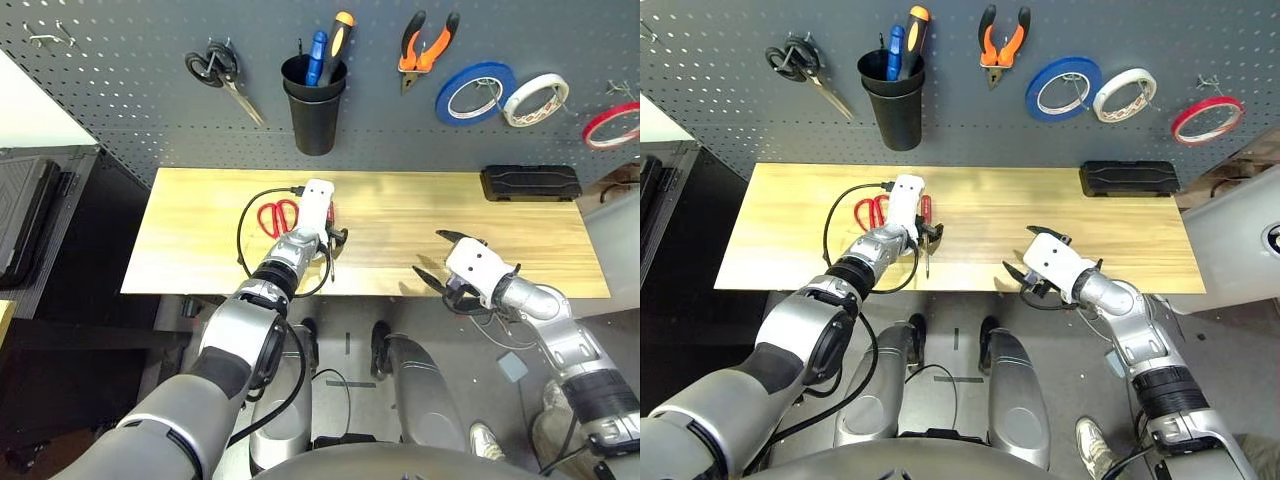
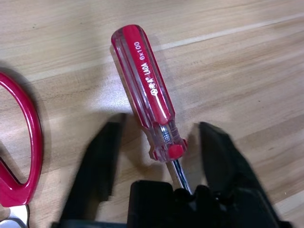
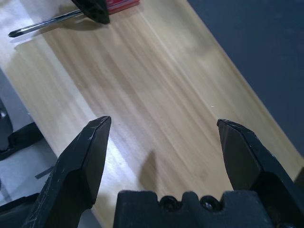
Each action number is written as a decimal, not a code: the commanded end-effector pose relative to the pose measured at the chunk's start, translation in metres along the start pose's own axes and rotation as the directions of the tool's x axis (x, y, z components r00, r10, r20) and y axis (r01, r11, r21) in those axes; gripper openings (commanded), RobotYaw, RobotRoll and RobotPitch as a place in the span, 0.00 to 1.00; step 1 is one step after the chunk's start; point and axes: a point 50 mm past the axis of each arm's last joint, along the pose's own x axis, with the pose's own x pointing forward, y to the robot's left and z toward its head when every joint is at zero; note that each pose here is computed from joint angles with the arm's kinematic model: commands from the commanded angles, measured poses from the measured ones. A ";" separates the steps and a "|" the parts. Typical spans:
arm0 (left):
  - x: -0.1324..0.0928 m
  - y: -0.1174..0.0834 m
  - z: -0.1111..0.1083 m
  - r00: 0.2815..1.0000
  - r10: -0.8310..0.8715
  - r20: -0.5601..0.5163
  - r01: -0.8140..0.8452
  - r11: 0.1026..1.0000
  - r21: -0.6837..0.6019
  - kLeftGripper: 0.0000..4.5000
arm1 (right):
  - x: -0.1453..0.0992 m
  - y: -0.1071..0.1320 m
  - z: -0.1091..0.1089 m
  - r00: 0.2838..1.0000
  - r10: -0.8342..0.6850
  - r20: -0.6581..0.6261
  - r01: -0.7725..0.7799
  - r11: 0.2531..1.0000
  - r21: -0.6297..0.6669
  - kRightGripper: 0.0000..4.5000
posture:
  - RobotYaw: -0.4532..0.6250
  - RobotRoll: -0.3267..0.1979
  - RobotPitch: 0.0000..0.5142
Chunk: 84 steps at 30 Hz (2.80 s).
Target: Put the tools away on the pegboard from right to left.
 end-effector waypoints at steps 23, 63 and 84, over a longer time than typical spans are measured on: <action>-0.040 -0.015 0.001 0.979 0.020 0.202 0.048 0.945 -0.324 0.18 | 0.010 -0.017 -0.011 1.000 -0.010 0.019 0.009 0.999 0.039 1.00 | 0.60 0.62 0.58; -0.203 0.013 0.093 0.489 0.118 0.864 0.123 0.971 -0.203 0.18 | -0.018 -0.080 0.014 0.880 -0.094 0.465 -0.011 0.976 0.217 1.00 | 0.71 0.62 0.52; -0.223 0.036 0.171 0.362 0.075 0.929 0.066 0.992 -0.106 0.18 | -0.071 -0.139 0.079 0.797 0.010 0.603 -0.199 0.948 0.248 1.00 | 0.62 0.62 0.45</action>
